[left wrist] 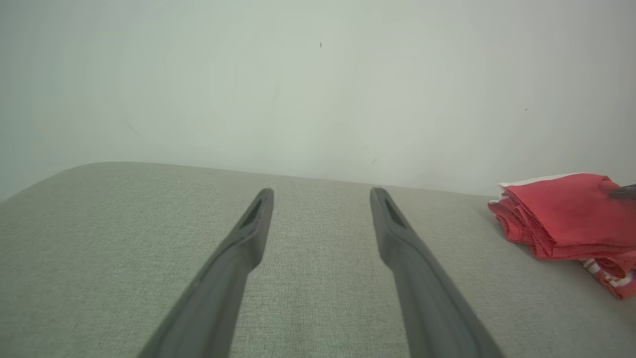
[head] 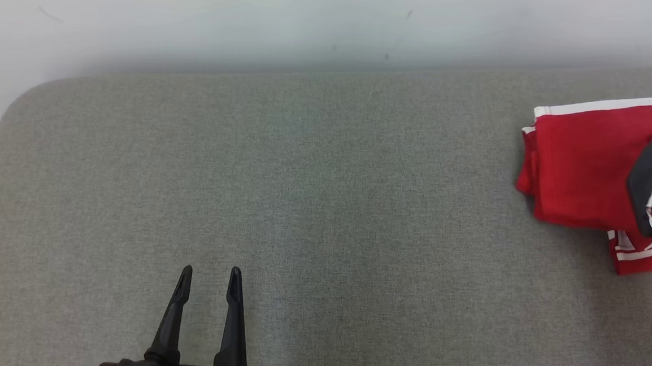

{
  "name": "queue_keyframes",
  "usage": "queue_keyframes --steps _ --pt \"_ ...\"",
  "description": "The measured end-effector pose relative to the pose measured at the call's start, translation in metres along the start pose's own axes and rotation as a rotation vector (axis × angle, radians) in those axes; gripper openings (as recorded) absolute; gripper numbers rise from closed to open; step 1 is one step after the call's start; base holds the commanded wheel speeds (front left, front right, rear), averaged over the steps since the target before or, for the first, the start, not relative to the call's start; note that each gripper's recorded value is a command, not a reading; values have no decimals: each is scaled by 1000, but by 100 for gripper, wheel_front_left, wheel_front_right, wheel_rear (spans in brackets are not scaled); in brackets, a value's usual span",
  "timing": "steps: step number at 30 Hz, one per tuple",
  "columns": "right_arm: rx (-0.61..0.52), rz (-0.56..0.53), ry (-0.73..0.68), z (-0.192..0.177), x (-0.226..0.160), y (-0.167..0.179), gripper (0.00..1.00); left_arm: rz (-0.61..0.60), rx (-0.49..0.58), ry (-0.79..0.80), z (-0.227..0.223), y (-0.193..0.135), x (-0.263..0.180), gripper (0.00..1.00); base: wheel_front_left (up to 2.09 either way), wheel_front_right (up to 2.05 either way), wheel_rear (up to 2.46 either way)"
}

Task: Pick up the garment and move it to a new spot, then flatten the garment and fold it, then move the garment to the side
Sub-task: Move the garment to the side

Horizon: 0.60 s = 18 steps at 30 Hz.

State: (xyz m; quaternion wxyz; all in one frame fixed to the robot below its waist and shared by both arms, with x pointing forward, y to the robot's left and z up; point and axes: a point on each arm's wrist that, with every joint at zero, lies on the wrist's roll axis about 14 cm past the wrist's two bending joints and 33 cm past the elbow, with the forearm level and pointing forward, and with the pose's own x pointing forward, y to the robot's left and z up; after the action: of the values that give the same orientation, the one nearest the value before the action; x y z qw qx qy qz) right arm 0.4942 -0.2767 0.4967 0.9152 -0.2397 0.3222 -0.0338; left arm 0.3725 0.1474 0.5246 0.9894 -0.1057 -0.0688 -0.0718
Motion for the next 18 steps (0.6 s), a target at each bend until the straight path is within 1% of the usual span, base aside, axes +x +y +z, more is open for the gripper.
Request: queue_keyframes --steps 2,5,9,12,18 --pt "-14 -9 17 -6 -1 -6 0 -1 0 8 -3 0 2 100 0 0 0" --pt "-70 -36 54 -18 1 -19 0 -5 -2 20 -8 0 5 100 0 0 0" --pt "-135 -44 124 -38 5 -30 0 -20 -3 24 -10 -3 11 100 0 0 0" --pt "-174 -80 154 -44 7 -48 0 -7 2 36 -14 2 11 100 0 0 0" --pt "-192 -110 211 -63 19 -65 0 -12 -1 53 -22 2 17 100 0 0 0"
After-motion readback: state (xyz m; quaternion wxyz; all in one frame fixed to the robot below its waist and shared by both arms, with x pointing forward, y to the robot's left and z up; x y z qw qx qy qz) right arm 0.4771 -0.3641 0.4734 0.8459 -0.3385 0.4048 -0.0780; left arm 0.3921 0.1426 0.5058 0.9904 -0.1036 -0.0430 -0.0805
